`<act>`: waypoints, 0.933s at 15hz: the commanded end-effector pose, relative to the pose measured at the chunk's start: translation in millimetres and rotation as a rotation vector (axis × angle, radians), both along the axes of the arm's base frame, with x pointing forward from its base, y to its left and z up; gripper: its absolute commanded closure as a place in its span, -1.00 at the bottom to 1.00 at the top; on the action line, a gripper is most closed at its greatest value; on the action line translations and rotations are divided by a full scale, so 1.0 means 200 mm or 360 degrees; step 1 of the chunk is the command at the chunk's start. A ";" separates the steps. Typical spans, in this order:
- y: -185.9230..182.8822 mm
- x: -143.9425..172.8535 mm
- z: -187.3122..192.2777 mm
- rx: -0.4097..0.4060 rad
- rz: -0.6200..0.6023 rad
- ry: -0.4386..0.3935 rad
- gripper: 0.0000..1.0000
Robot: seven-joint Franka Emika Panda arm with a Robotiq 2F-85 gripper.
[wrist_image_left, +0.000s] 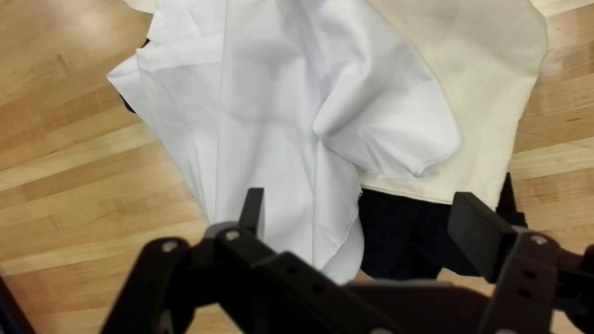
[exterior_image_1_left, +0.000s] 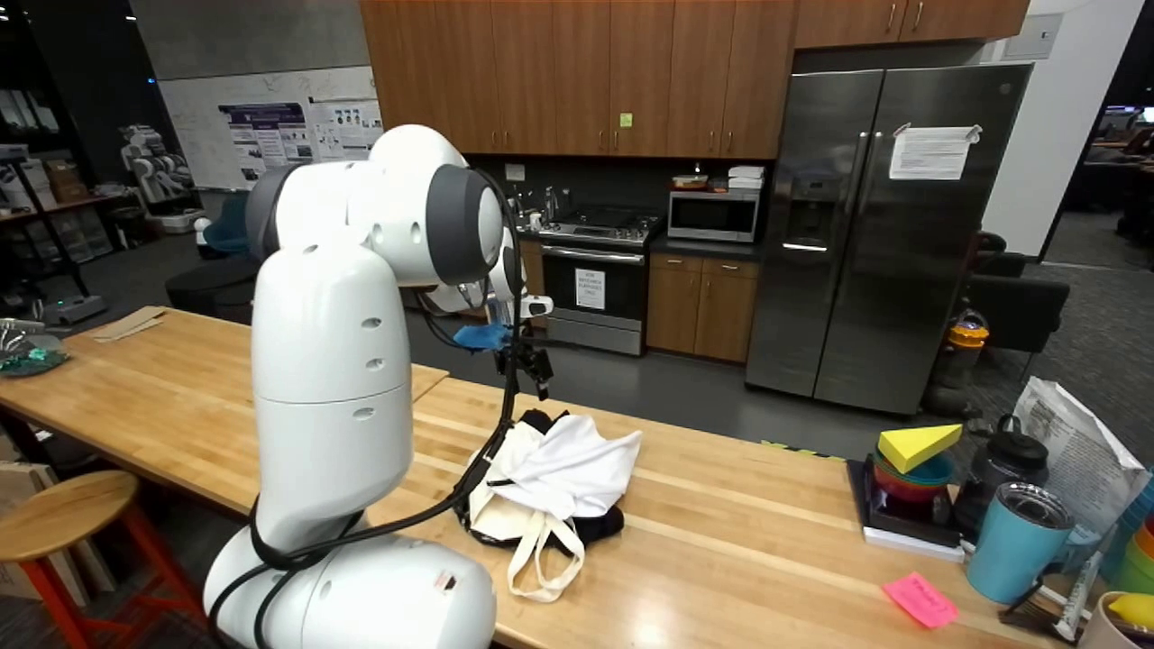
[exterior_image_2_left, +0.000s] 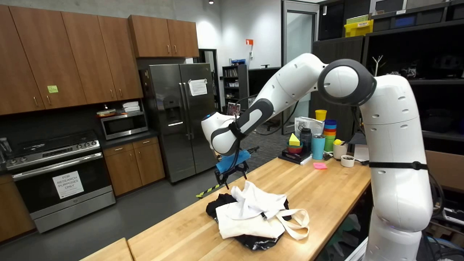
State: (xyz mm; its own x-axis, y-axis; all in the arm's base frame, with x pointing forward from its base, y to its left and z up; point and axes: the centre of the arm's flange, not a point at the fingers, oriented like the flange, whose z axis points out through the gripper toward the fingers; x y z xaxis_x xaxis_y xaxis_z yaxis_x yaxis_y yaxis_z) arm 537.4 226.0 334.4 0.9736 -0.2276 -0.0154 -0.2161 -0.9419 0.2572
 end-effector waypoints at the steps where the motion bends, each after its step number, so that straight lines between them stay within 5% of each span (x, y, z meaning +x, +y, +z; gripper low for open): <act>1: 0.02 0.11 -0.09 -0.0098 -0.0074 0.0050 -1.00; 14: 0.00 0.25 -0.37 -0.0342 -0.0326 0.0198 -1.00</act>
State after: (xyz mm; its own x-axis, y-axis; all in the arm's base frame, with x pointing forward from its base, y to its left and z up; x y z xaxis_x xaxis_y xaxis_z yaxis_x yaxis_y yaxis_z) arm 576.0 224.4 261.8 0.9179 -0.3909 -0.0680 -0.3261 -0.8409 0.4320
